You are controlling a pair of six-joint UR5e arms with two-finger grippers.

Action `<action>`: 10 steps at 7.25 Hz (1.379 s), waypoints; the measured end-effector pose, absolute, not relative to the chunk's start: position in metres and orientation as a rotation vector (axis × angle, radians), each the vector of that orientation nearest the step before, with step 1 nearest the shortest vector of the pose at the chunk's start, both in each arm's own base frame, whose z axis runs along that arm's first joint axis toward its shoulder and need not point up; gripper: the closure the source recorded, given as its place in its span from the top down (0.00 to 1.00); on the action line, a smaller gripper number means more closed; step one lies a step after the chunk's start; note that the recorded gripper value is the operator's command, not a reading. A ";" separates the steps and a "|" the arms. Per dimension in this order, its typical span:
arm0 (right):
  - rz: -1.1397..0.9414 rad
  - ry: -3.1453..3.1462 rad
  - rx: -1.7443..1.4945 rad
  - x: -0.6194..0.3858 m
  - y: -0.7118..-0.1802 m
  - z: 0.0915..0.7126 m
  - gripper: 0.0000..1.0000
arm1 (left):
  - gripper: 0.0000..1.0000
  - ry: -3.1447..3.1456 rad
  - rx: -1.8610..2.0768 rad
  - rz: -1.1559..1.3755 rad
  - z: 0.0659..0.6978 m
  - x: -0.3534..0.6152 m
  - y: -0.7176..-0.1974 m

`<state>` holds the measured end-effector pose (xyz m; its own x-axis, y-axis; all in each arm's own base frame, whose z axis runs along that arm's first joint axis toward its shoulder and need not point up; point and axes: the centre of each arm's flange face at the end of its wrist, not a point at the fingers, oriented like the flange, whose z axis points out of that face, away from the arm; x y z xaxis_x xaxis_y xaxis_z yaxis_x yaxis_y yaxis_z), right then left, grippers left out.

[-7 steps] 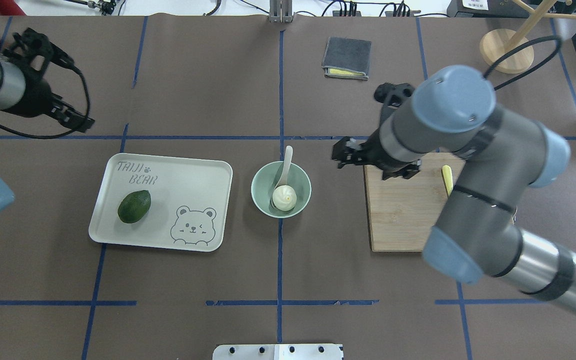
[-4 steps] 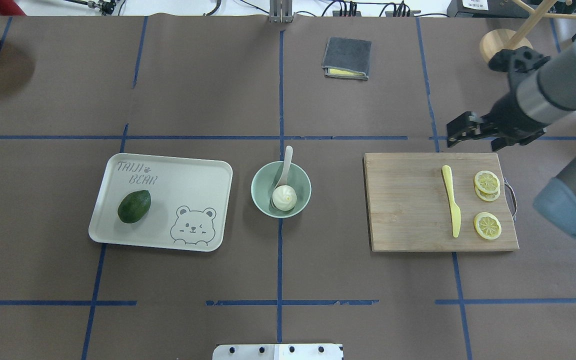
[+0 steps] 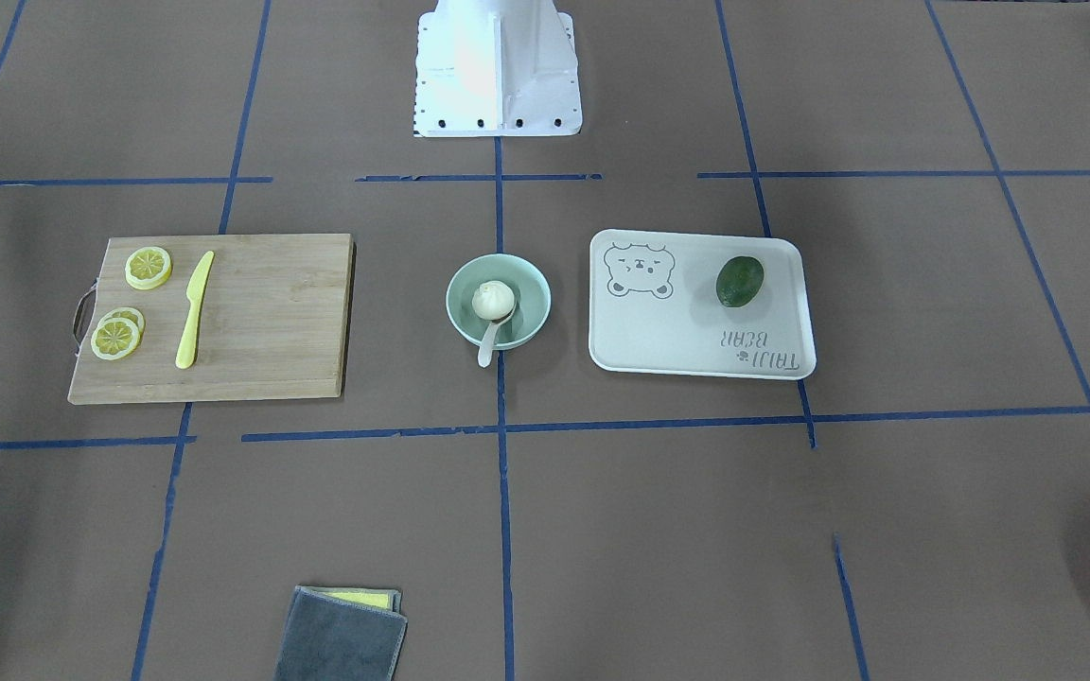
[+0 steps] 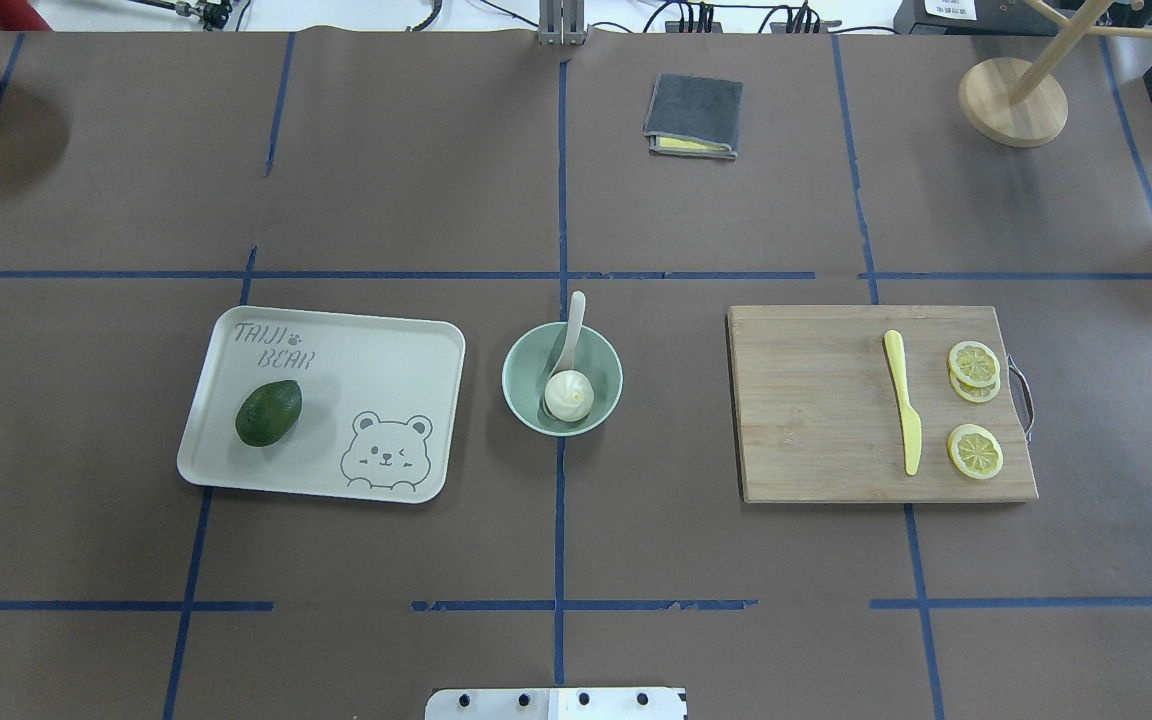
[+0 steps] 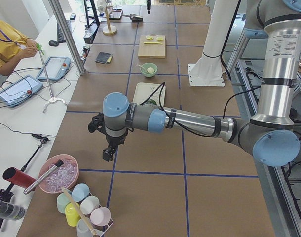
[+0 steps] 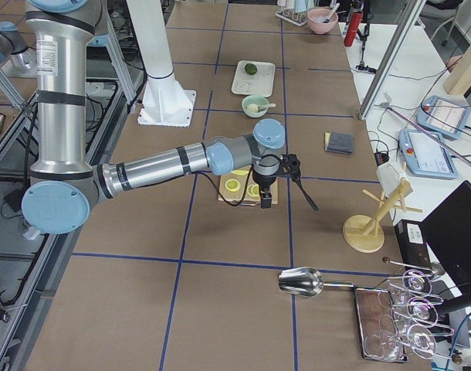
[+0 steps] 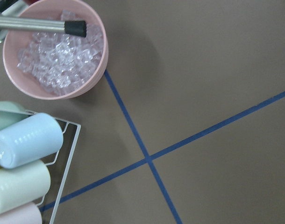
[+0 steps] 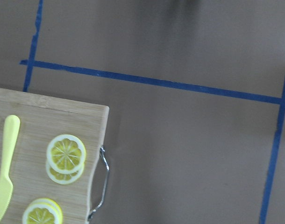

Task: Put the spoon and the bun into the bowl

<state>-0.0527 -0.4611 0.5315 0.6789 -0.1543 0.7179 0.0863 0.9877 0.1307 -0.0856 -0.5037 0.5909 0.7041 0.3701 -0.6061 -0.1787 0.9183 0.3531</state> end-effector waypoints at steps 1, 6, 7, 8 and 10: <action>-0.139 -0.808 0.090 -0.033 -0.450 0.548 1.00 | 1.00 0.766 0.246 0.293 0.612 -0.086 -0.486; -0.164 -0.782 0.111 0.014 -0.447 0.593 1.00 | 1.00 0.723 0.200 0.293 0.623 -0.082 -0.467; -0.162 -0.784 0.105 0.014 -0.449 0.597 1.00 | 1.00 0.709 0.187 0.291 0.621 -0.082 -0.466; -0.160 -0.786 0.101 0.014 -0.449 0.599 1.00 | 1.00 0.709 0.169 0.278 0.622 -0.081 -0.464; -0.155 -0.790 0.097 0.014 -0.449 0.600 1.00 | 1.00 0.726 0.089 0.179 0.627 -0.081 -0.460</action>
